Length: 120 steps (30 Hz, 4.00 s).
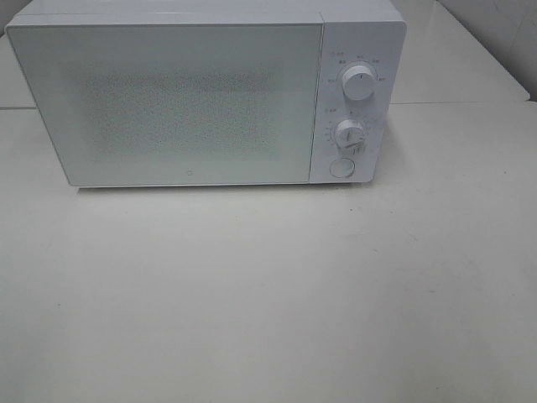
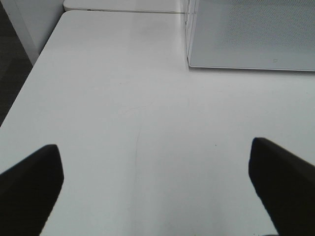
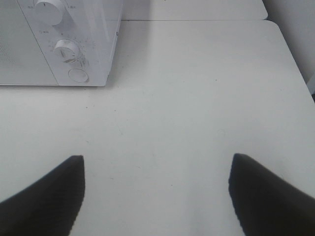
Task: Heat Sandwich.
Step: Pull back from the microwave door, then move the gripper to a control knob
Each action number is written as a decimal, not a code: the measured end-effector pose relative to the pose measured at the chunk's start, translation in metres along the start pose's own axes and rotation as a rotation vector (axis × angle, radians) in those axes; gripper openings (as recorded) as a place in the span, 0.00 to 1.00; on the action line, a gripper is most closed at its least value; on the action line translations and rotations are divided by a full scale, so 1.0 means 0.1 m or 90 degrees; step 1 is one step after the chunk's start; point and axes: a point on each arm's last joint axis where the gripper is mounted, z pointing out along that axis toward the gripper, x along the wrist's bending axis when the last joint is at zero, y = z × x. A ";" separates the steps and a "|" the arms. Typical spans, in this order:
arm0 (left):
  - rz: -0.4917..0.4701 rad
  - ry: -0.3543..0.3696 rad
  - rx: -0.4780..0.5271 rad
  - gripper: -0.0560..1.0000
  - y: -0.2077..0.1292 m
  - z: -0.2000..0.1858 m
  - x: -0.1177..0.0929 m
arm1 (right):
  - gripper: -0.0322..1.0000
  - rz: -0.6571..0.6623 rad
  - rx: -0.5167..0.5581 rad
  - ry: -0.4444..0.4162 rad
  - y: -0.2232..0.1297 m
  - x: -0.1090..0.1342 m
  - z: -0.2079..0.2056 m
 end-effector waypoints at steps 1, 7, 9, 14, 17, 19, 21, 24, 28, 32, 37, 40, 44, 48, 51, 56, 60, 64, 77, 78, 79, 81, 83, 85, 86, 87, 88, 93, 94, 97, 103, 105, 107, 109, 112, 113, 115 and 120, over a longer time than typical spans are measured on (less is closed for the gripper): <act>0.000 0.000 0.000 0.97 0.00 0.00 0.00 | 0.78 0.000 0.002 0.000 0.02 0.00 0.03; 0.000 0.000 0.000 0.97 0.00 0.00 0.00 | 0.78 -0.001 0.005 0.000 0.10 0.00 0.17; 0.000 0.000 0.000 0.97 0.00 0.00 0.00 | 0.78 -0.001 0.001 0.001 0.14 0.01 0.23; 0.000 0.000 0.000 0.97 0.00 0.00 0.00 | 0.78 -0.001 -0.006 0.001 0.21 0.01 0.35; 0.000 0.000 0.000 0.97 0.00 0.00 0.00 | 0.78 -0.001 -0.004 0.002 0.26 0.01 0.47; 0.000 0.000 0.000 0.97 0.00 0.00 0.00 | 0.78 -0.001 -0.003 0.002 0.27 0.01 0.50; 0.000 0.000 0.000 0.97 0.00 0.00 0.00 | 0.78 -0.002 -0.003 0.002 0.30 0.02 0.59; 0.000 0.000 0.000 0.97 0.00 0.00 0.00 | 0.78 -0.002 -0.006 0.002 0.32 0.02 0.65; 0.000 0.000 0.000 0.97 0.00 0.00 0.00 | 0.78 -0.002 -0.001 0.003 0.36 0.02 0.82; 0.000 0.000 0.000 0.97 0.00 0.00 0.00 | 0.78 -0.002 0.005 0.003 0.37 0.02 0.95; 0.000 0.000 0.000 0.97 0.00 0.00 0.00 | 0.78 -0.002 0.009 0.004 0.39 0.02 1.14; 0.000 0.000 0.000 0.97 0.00 0.00 0.00 | 0.78 -0.003 0.003 0.004 0.40 0.03 1.26; 0.000 0.000 0.000 0.97 0.00 0.00 0.00 | 0.78 -0.006 -0.007 0.010 0.41 0.05 1.37; 0.000 0.000 0.000 0.97 0.00 0.00 0.00 | 0.78 -0.021 -0.017 0.032 0.41 0.14 1.50; 0.000 0.000 0.000 0.97 0.00 0.00 0.00 | 0.78 -0.038 -0.034 0.059 0.42 0.26 1.61; 0.000 0.000 0.000 0.97 0.00 0.00 0.00 | 0.77 -0.061 -0.060 0.095 0.41 0.43 1.73; 0.000 0.000 0.000 0.97 0.00 0.00 0.00 | 0.77 -0.071 -0.075 0.115 0.39 0.55 1.81; 0.000 0.000 0.000 0.97 0.00 0.00 0.00 | 0.77 -0.069 -0.121 0.121 0.36 0.63 1.85; 0.000 0.000 0.000 0.97 0.00 0.00 0.00 | 0.77 -0.072 -0.203 0.054 -0.03 0.89 2.01; 0.000 0.000 0.000 0.97 0.00 0.00 0.00 | 0.77 -0.072 -0.206 0.049 -0.05 0.91 2.03; 0.000 0.000 0.000 0.97 0.00 0.00 0.00 | 0.77 -0.073 -0.207 0.049 -0.08 0.95 2.04; 0.000 0.000 0.000 0.97 0.00 0.00 0.00 | 0.77 -0.071 -0.210 0.041 -0.12 1.00 2.07; 0.000 0.000 0.000 0.97 0.00 0.00 0.00 | 0.77 -0.077 -0.214 0.037 -0.18 1.05 2.10; 0.000 0.000 0.000 0.97 0.00 0.00 0.00 | 0.77 -0.081 -0.216 0.034 -0.23 1.10 2.13; 0.000 0.000 0.000 0.97 0.00 0.00 0.00 | 0.77 -0.082 -0.220 0.035 -0.25 1.12 2.13; 0.000 0.000 0.000 0.97 0.00 0.00 0.00 | 0.77 -0.082 -0.223 0.036 -0.27 1.14 2.14; 0.000 0.000 0.000 0.97 0.00 0.00 0.00 | 0.77 -0.081 -0.227 0.035 -0.31 1.17 2.17; 0.000 0.000 0.000 0.97 0.00 0.00 0.00 | 0.77 -0.068 -0.225 0.033 -0.39 1.22 2.25; 0.000 0.000 0.000 0.97 0.00 0.00 0.00 | 0.77 -0.068 -0.225 0.033 -0.39 1.22 2.25; 0.000 0.000 0.000 0.97 0.00 0.00 0.00 | 0.77 -0.065 -0.227 0.030 -0.38 1.26 2.32; 0.000 0.000 0.000 0.97 0.00 0.00 0.00 | 0.77 -0.052 -0.235 0.032 -0.34 1.38 2.47; 0.000 0.000 0.000 0.97 0.00 0.00 0.00 | 0.77 -0.051 -0.236 0.032 -0.33 1.39 2.49; 0.000 0.000 0.000 0.97 0.00 0.00 0.00 | 0.77 -0.050 -0.237 0.032 -0.33 1.44 2.56; 0.000 0.000 0.000 0.97 0.00 0.00 0.00 | 0.77 -0.050 -0.237 0.032 -0.32 1.46 2.59; 0.000 0.000 0.000 0.97 0.00 0.00 0.00 | 0.77 -0.048 -0.239 0.032 -0.31 1.51 2.66; 0.000 0.000 0.000 0.97 0.00 0.00 0.00 | 0.77 -0.048 -0.239 0.032 -0.31 1.53 2.69; 0.000 0.000 0.000 0.97 0.00 0.00 0.00 | 0.77 -0.048 -0.239 0.032 -0.32 1.57 2.76; 0.000 0.000 0.000 0.97 0.00 0.00 0.00 | 0.77 -0.044 -0.239 0.026 -0.31 1.61 2.90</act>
